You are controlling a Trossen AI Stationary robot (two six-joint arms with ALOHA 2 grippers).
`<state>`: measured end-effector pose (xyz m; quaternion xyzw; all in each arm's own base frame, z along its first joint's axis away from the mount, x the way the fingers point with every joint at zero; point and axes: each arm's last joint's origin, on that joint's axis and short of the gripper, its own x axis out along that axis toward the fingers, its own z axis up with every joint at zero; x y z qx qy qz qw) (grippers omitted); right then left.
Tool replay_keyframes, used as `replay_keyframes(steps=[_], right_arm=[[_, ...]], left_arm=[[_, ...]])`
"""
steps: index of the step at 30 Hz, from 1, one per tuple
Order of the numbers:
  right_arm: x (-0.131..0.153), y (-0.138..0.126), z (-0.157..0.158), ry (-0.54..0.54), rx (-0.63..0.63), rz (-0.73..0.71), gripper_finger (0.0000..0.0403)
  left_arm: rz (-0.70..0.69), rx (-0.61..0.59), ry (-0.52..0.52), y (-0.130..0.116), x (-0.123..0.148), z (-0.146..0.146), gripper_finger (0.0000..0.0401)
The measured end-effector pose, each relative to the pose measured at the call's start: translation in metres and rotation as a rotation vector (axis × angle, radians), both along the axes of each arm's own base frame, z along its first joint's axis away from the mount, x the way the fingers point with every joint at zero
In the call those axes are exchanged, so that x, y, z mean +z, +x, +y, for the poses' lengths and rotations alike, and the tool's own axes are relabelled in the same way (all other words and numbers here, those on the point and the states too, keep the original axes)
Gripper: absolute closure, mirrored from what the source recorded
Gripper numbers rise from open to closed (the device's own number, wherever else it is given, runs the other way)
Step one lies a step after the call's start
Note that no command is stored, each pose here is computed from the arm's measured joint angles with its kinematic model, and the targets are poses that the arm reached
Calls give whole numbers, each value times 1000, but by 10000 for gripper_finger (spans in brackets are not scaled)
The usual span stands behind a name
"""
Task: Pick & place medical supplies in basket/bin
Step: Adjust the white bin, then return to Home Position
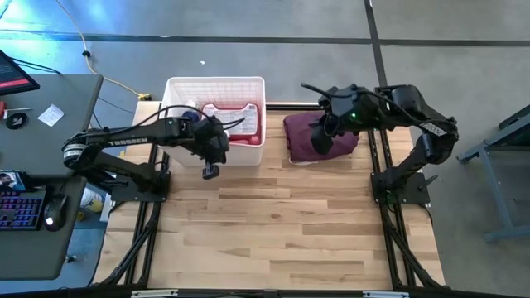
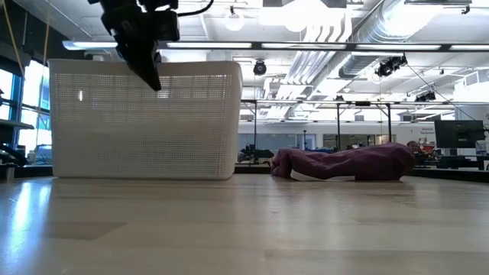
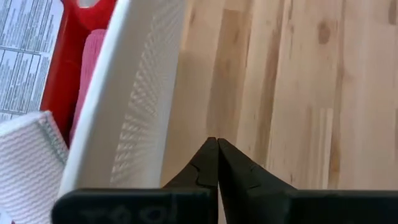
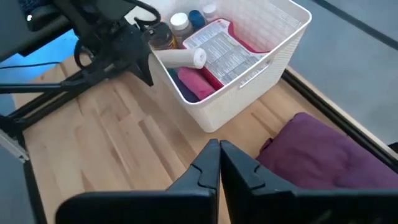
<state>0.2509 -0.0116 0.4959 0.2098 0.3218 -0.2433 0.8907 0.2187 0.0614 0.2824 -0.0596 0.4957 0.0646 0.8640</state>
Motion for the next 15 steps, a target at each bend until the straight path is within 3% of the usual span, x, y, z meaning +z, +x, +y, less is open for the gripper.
replay_keyframes(steps=[3,7,12,15], right_arm=[[-1,-1,2,-9,1,13,399],[-5,-5,2,-26,20,85,402],[-7,-10,2,-46,59,134,399],[-5,-14,2,-43,74,135,402]], left_arm=[[-15,23,-17,-1,1,6,379],[-34,69,-62,0,1,7,380],[-101,134,-251,3,13,4,341],[-184,139,-309,4,33,-4,344]])
